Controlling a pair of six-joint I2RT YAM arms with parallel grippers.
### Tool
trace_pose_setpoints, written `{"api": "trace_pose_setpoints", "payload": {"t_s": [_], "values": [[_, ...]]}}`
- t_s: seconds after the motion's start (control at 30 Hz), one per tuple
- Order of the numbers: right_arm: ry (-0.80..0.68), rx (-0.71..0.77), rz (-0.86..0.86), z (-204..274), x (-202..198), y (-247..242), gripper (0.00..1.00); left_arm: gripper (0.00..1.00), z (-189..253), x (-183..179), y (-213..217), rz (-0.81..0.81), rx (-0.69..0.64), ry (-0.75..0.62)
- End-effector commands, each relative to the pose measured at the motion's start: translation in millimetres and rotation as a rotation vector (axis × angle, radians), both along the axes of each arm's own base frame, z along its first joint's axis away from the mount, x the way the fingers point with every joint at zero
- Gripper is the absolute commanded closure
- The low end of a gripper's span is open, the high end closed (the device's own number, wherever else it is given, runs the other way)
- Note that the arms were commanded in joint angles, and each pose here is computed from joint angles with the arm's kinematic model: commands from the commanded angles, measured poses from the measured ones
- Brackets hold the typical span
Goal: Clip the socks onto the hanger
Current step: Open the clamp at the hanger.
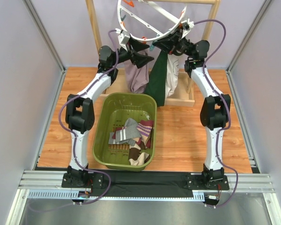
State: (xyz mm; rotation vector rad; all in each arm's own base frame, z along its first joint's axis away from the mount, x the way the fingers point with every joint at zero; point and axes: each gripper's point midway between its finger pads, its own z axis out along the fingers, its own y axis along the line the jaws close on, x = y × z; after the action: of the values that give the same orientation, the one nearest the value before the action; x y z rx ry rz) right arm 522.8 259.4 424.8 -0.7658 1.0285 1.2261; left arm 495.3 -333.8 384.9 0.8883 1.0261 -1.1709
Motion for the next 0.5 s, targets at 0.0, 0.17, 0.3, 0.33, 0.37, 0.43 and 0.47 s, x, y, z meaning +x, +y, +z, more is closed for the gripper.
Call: {"api": "trace_pose_setpoints", "payload": {"t_s": [0.0,0.17,0.3,0.33,0.37,0.43,0.47], "values": [[-0.084,-0.024,-0.041,24,-11,4,1.00,0.00,47,12,47,0.176,-0.106,0.009],[-0.010,0.012,-0.054,31,-8,2,1.00,0.00,51,-21,73,0.197,-0.115,0.116],[0.072,0.053,-0.031,38,-10,1,1.00,0.00,49,-38,89,0.257,-0.113,0.288],[0.101,0.061,-0.020,39,-13,1,1.00,0.00,49,-47,93,0.278,-0.110,0.352],[0.117,0.061,-0.015,39,-15,1,1.00,0.00,46,-50,96,0.300,-0.111,0.398],[0.157,0.077,-0.012,40,-20,-1,1.00,0.00,41,-58,105,0.361,-0.114,0.521],[0.159,0.082,-0.013,41,-22,-4,1.00,0.00,38,-61,108,0.379,-0.105,0.553]]}}
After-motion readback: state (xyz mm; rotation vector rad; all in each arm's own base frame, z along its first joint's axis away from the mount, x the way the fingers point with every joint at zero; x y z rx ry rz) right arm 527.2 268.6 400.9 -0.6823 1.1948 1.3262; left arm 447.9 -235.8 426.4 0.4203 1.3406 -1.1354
